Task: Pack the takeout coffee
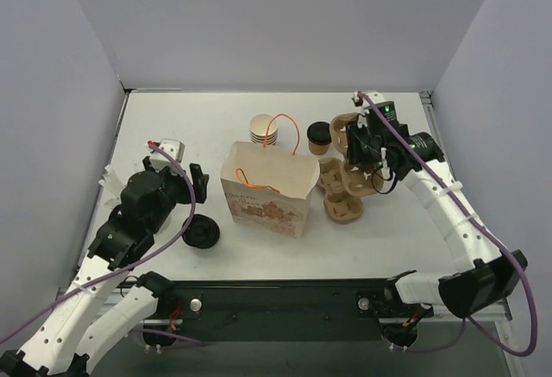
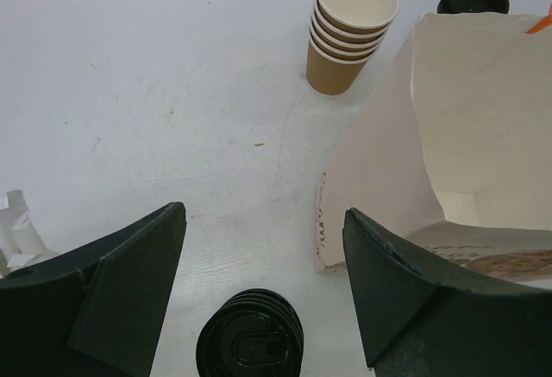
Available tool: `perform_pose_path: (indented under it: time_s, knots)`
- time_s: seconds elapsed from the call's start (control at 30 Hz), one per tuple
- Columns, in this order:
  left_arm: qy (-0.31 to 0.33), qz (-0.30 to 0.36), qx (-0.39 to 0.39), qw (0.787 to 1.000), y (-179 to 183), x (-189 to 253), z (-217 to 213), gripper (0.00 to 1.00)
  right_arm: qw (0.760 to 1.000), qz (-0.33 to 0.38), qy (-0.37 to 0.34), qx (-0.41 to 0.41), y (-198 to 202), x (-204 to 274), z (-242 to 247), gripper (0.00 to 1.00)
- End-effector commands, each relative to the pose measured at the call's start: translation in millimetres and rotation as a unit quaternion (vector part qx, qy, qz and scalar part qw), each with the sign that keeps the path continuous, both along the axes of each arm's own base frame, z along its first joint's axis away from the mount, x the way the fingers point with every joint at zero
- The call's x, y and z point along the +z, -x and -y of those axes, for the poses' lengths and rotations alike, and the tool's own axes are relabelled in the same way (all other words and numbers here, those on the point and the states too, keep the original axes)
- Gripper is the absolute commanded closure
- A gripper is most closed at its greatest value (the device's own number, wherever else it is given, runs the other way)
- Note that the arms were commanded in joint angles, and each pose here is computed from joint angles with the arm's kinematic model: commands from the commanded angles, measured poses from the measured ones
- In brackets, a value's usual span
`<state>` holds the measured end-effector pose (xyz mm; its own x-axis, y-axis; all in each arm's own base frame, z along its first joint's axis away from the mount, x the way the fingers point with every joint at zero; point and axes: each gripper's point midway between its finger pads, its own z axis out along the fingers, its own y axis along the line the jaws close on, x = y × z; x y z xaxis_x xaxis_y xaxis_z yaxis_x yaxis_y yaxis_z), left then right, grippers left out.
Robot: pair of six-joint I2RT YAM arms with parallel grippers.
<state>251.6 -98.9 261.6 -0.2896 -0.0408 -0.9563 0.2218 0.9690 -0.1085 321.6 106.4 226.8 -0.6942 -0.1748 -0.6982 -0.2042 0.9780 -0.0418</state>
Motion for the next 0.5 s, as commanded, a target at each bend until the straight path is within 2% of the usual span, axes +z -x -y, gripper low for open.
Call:
perform_pose_path:
  time_s: [0.0,0.23,0.47]
  knots:
    - [0.043,0.036,-0.034,0.998,-5,50,20,0.18,0.997,0.078,-0.018,0.020,20,67,-2,0.64]
    - [0.065,0.016,-0.069,0.995,-9,65,39,0.20,0.976,0.187,-0.064,0.092,44,152,-36,0.64]
    - [0.077,-0.002,-0.080,0.994,-12,61,49,0.21,0.932,0.255,-0.143,0.215,57,201,-95,0.66]
